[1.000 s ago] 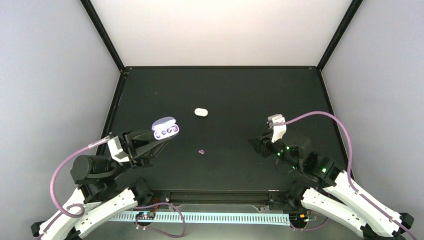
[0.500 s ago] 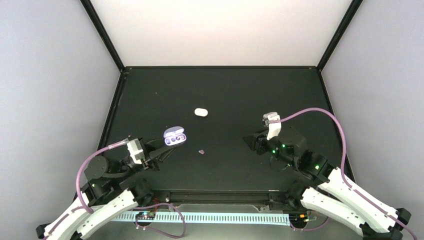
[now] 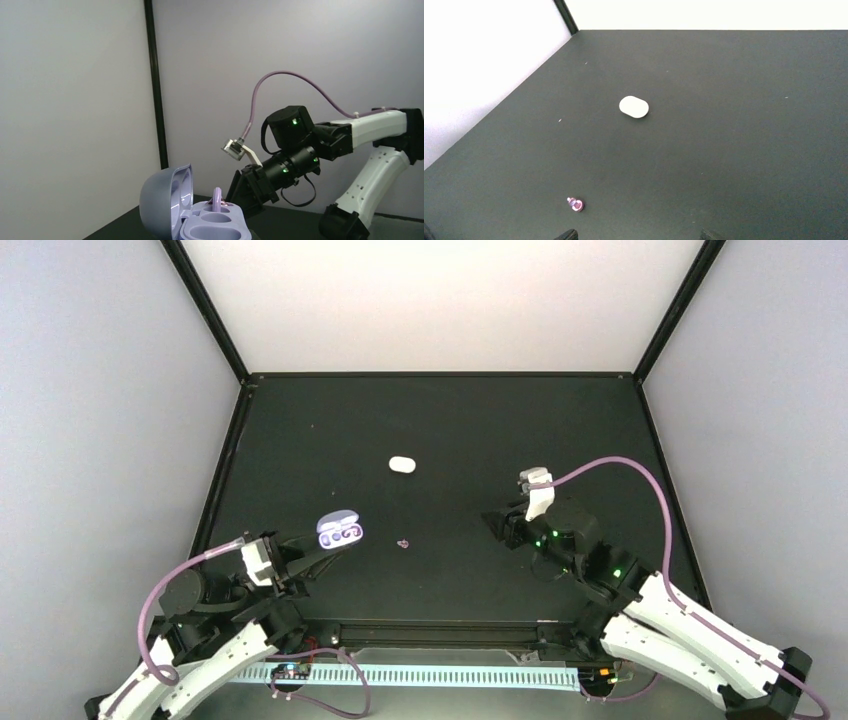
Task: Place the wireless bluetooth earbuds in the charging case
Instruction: Pick up the earbud from the center of the board.
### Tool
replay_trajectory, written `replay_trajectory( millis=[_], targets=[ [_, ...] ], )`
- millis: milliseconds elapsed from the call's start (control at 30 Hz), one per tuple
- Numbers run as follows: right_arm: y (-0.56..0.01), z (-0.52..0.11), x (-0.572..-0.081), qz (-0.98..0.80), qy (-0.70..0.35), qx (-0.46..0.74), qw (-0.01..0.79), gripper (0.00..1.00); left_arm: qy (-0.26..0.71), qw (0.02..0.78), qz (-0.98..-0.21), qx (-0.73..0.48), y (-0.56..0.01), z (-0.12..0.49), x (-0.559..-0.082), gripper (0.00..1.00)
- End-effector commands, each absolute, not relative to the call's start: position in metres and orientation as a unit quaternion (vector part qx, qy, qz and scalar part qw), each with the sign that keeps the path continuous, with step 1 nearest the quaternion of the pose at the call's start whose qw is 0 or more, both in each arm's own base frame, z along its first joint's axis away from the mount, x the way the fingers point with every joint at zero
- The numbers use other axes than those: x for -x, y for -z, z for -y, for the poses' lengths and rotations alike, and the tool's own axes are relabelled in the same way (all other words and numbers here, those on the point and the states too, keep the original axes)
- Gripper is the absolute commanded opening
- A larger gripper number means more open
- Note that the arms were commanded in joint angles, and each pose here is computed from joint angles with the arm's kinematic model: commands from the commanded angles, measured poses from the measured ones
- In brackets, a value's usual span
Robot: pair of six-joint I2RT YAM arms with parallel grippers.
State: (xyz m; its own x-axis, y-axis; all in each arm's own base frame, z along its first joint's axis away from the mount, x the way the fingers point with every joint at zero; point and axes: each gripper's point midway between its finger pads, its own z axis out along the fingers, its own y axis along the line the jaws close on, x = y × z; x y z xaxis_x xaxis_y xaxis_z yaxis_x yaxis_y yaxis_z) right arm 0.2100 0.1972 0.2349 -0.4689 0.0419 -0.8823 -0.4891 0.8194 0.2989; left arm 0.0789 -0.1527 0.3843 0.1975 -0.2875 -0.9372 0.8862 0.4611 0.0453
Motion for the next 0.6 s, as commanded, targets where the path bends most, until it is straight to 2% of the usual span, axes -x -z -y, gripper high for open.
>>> replay_trajectory(
  millis=[0,400,567],
  targets=[
    [-0.248,-0.173,-0.221,-0.801,-0.246,0.069,0.541,0.63,0.417,0.720,-0.438,-0.341,-0.390,0.149,-0.061,0.02],
    [-0.248,-0.157,-0.248,-0.764,-0.178,0.035,0.620,0.78,0.423,0.705,-0.450,-0.349,-0.388,0.157,-0.065,0.02],
    [-0.184,-0.157,-0.273,-0.832,-0.208,-0.028,0.513,0.78,0.409,0.703,-0.474,-0.337,-0.382,0.161,-0.078,0.02]
  ],
)
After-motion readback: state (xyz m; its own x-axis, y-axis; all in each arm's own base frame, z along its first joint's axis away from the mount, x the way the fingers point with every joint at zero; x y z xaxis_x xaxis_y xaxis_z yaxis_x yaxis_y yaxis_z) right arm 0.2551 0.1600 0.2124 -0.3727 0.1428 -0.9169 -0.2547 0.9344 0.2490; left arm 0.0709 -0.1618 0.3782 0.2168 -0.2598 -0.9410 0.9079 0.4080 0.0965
